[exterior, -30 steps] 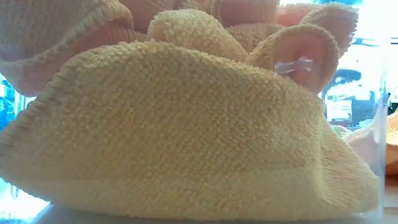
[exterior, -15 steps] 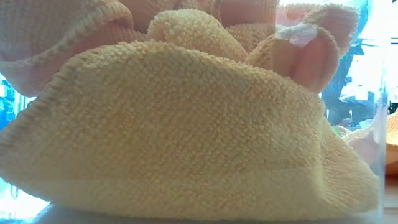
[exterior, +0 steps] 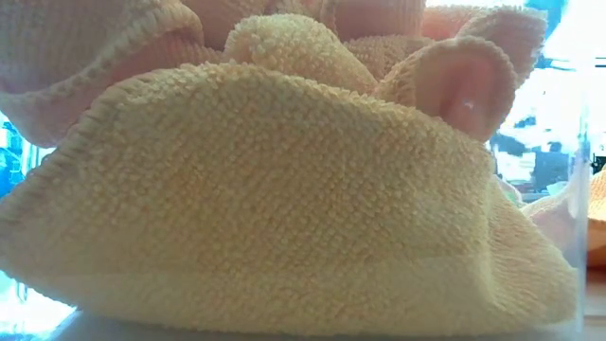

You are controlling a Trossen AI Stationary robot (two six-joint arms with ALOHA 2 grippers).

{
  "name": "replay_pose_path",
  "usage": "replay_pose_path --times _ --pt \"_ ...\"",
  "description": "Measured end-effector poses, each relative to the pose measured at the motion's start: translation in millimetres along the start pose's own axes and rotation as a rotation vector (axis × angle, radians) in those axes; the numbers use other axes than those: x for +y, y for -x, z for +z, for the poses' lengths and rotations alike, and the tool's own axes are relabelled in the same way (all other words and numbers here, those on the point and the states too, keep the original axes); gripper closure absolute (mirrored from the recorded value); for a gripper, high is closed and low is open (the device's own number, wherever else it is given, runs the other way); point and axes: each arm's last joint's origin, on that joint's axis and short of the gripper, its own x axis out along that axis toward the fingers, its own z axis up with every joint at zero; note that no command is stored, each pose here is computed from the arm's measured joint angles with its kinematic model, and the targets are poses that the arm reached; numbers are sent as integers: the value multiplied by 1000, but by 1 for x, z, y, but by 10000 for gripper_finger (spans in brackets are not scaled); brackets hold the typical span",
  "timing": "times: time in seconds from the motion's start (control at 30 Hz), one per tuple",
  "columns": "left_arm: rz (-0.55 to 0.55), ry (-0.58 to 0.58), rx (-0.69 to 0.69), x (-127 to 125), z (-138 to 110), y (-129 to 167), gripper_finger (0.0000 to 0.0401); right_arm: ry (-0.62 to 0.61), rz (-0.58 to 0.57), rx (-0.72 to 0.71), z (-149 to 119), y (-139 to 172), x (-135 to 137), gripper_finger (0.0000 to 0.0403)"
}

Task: Sort microfiber towel by color & place in baskets
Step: Put the orange towel into the right transparent bin

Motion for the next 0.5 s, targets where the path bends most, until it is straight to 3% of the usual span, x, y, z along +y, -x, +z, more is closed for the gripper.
replay_pose_path --times 0.3,0.5 --pt "-47 -81 16 -8 3 5 401 166 192 -236 40 105 63 401" --pt "-83 -111 77 -17 -3 7 401 264 295 -413 46 183 104 402"
